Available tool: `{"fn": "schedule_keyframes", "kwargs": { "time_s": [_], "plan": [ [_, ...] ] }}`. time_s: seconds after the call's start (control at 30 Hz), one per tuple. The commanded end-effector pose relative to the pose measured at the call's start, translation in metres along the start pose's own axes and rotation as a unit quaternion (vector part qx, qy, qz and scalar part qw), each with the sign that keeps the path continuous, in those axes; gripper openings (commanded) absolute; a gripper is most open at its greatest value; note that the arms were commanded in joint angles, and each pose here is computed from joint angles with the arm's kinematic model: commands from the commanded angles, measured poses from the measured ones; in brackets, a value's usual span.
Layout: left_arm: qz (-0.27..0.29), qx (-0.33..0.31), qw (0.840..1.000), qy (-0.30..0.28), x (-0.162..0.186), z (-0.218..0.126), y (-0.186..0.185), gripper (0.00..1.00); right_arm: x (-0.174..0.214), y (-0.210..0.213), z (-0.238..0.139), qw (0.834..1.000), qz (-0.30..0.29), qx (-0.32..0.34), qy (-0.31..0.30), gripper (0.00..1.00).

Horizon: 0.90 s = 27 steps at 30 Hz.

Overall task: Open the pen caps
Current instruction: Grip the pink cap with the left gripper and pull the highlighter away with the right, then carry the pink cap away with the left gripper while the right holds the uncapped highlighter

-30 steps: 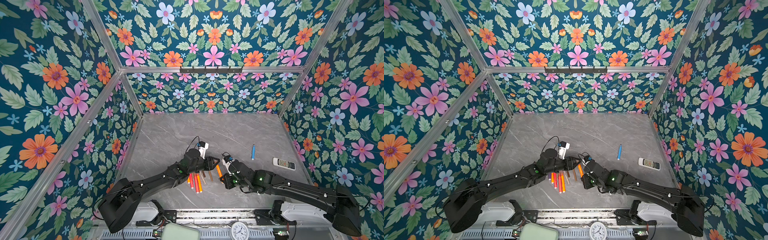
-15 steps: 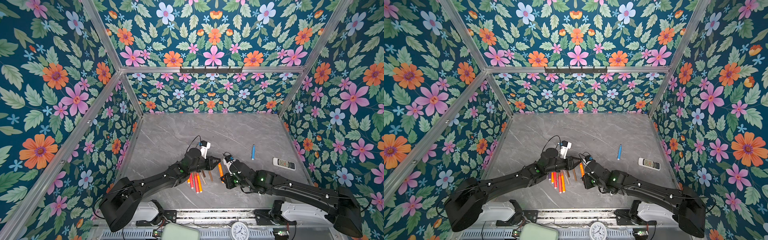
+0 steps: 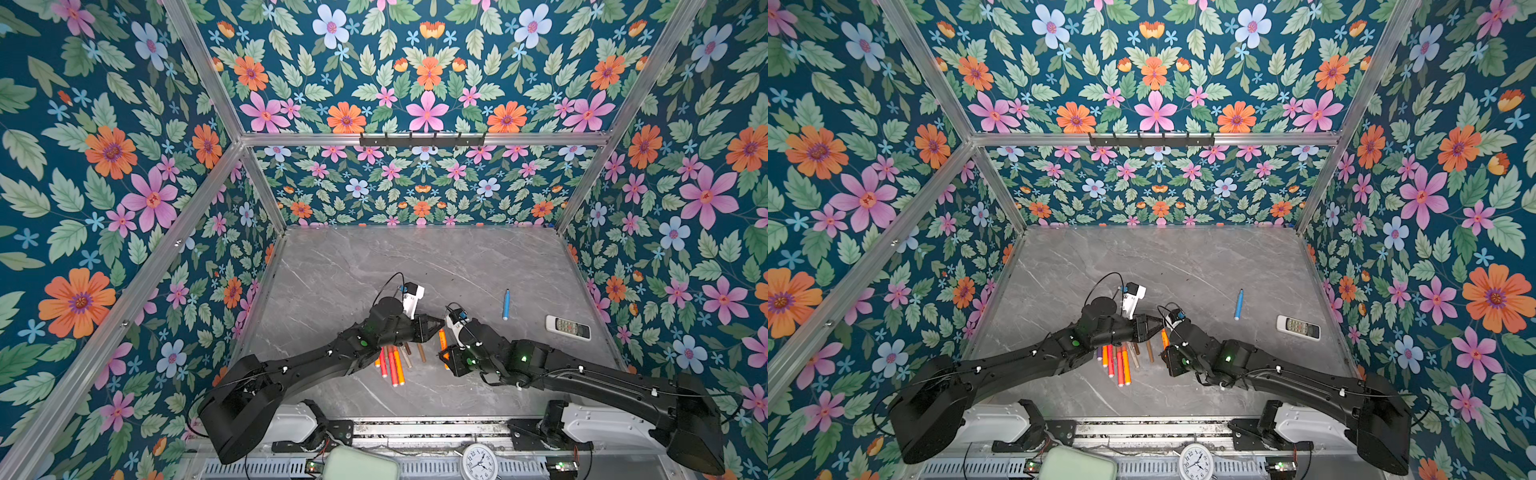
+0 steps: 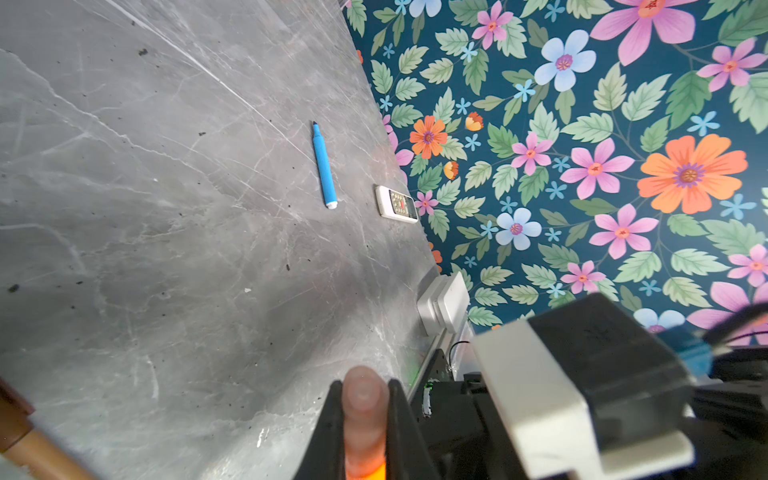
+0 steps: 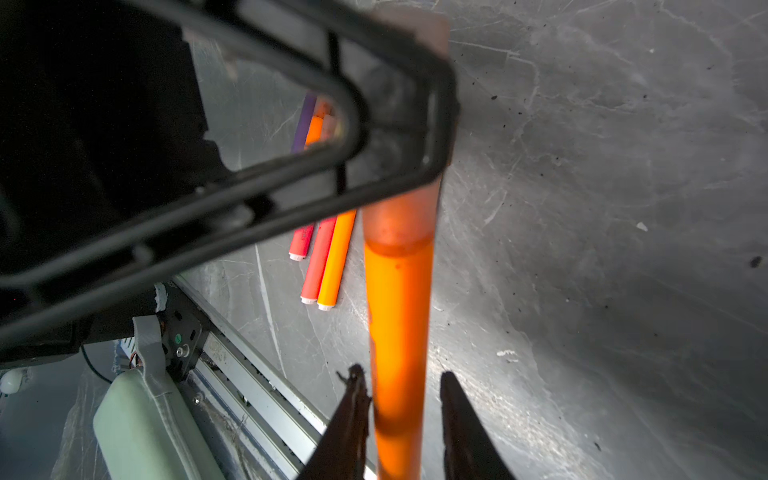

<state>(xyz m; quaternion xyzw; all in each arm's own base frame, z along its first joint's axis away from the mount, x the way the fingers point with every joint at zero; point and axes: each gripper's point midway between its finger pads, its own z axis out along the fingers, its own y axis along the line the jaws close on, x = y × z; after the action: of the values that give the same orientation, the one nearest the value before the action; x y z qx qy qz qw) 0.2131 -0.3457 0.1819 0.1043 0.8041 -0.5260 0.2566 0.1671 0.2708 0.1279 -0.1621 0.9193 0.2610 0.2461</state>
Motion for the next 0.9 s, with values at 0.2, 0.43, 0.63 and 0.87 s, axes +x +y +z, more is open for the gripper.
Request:
{"fn": "schedule_keyframes", "kwargs": {
  "time_s": [0.2,0.43,0.63,0.87],
  "plan": [
    [0.005,0.033,0.999,-0.012,-0.008,-0.001,-0.016,0.00,-0.005,0.003,0.001,1.000,-0.010,-0.005,-0.009,0.00],
    [0.046,-0.037,0.998,-0.039,-0.039,-0.009,0.003,0.00,0.007,0.003,0.007,1.000,-0.004,-0.015,0.008,0.00],
    [0.023,-0.028,0.996,-0.087,-0.093,-0.026,0.018,0.00,0.018,-0.001,0.014,1.000,0.013,-0.022,0.015,0.00],
    [0.035,-0.039,0.993,-0.108,-0.129,-0.038,0.017,0.00,0.021,-0.009,0.013,1.000,0.012,-0.002,0.017,0.00]
  ]
}}
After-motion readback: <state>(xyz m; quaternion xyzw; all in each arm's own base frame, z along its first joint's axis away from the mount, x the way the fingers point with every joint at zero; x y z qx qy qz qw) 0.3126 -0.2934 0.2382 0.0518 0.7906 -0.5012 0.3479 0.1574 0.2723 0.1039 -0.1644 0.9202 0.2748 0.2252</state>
